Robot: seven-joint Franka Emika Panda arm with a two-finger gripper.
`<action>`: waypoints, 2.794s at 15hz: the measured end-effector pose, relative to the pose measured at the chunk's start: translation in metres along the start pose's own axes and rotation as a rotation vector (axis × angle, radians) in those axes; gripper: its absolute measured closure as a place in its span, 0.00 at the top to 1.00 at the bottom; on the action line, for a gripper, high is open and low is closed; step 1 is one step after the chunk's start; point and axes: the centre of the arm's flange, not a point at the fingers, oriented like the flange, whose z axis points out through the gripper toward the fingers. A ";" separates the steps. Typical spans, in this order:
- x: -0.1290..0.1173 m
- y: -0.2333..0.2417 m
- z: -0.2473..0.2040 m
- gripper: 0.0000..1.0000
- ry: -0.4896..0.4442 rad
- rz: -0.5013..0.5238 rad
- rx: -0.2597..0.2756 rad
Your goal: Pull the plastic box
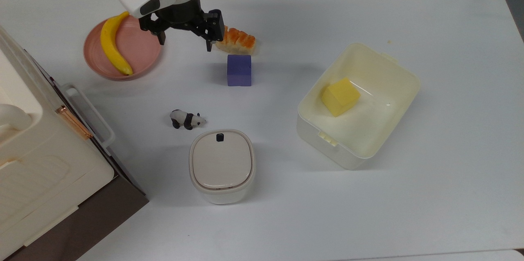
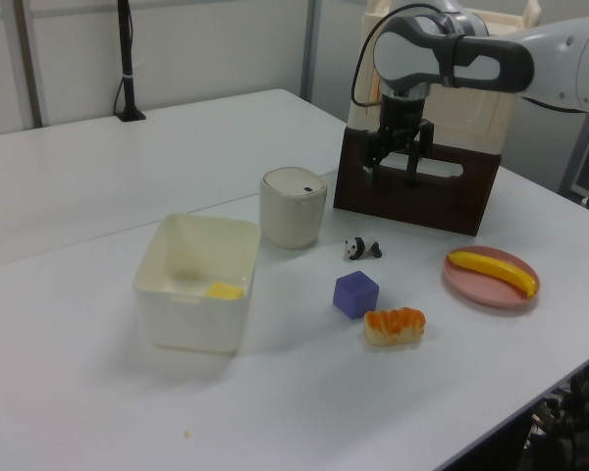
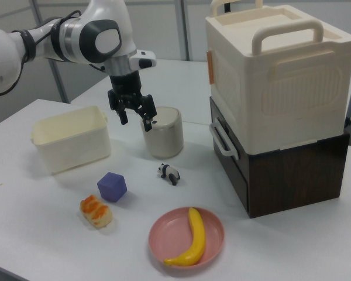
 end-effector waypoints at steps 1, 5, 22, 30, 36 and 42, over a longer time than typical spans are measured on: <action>-0.001 -0.001 -0.004 1.00 0.006 0.002 0.013; 0.000 0.012 -0.002 1.00 0.004 -0.066 0.011; -0.016 -0.095 0.036 1.00 -0.071 -0.411 0.150; -0.015 -0.248 0.048 1.00 0.100 -0.931 0.122; -0.026 -0.326 0.078 1.00 0.143 -1.074 0.048; -0.020 -0.301 0.104 1.00 0.042 -1.112 -0.009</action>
